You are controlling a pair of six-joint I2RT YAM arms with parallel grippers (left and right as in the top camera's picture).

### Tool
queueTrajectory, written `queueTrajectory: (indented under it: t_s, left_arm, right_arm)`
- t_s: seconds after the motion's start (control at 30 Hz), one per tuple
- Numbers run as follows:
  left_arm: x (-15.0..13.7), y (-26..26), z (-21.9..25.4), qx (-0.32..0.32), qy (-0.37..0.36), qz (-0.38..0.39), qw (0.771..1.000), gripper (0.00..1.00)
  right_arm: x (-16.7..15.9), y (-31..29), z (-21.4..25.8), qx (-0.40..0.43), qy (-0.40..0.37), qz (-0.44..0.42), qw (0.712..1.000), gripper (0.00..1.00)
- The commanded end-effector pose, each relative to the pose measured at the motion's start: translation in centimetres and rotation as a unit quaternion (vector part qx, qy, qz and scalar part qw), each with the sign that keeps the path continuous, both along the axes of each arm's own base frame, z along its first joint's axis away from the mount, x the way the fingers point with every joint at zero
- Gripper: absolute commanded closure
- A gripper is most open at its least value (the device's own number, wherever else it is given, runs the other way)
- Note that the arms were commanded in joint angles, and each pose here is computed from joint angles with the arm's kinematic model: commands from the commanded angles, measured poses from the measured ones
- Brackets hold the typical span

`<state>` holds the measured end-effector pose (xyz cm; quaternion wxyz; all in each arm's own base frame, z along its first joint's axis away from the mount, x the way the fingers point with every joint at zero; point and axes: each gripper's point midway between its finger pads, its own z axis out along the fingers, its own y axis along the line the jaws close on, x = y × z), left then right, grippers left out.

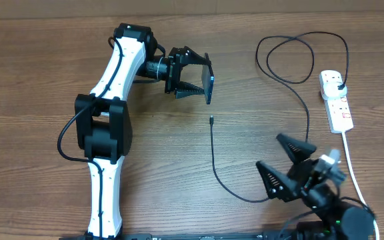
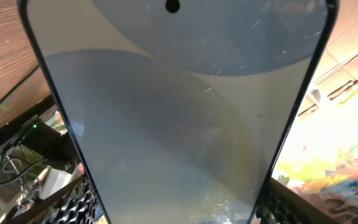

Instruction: Plug charger to phone and switch on socket

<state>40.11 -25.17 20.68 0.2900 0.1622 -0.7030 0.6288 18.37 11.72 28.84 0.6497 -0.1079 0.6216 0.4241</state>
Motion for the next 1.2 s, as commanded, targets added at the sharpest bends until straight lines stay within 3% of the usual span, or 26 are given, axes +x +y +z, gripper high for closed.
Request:
queueTrajectory:
  t_s: [0.0,0.13,0.23,0.47,0.53,0.67,0.77,0.9,1.1,1.17]
  left_arm:
    - [0.8,0.7,1.9,-0.028,-0.006,0.020,0.999,0.34]
    - [1.0,1.1,1.9,-0.027,-0.002,0.024,0.999,0.34]
    - [1.1,1.2,1.9,-0.025,0.007,0.026,0.999,0.34]
    - [1.3,1.6,1.9,-0.025,0.012,0.031,0.999,0.34]
    - [1.4,1.8,1.9,-0.025,0.011,0.033,0.999,0.34]
    - [1.5,1.9,1.9,-0.024,0.011,0.034,0.999,0.34]
    - [1.5,1.9,1.9,-0.024,0.011,0.034,0.999,0.34]
    - [1.6,2.0,1.9,-0.024,0.011,0.035,0.999,0.34]
    - [1.6,2.1,1.9,-0.024,0.015,0.036,0.999,0.34]
    - [1.6,2.1,1.9,-0.023,0.016,0.036,0.999,0.34]
  right_arm:
    - [0.8,-1.1,4.5,-0.060,0.006,-0.057,0.997,0.00]
    - [4.1,-2.4,2.5,-0.164,0.155,-0.089,0.970,0.00]
    - [5.9,-2.3,0.8,-0.195,0.258,-0.066,0.944,0.00]
    - [6.9,2.9,-1.4,-0.131,0.405,0.146,0.893,0.00]
    - [8.0,2.4,-3.3,-0.143,0.438,0.124,0.879,0.04]
    - [9.2,-0.4,-7.4,-0.223,0.523,-0.009,0.823,0.05]
    - [9.5,-1.1,-6.7,-0.272,0.526,-0.070,0.802,0.05]
    - [10.2,-0.8,-3.5,-0.293,0.492,-0.166,0.803,0.16]
    - [10.2,5.8,1.1,-0.296,0.390,-0.131,0.862,0.14]
    - [10.6,7.2,1.5,-0.303,0.364,-0.137,0.870,0.14]
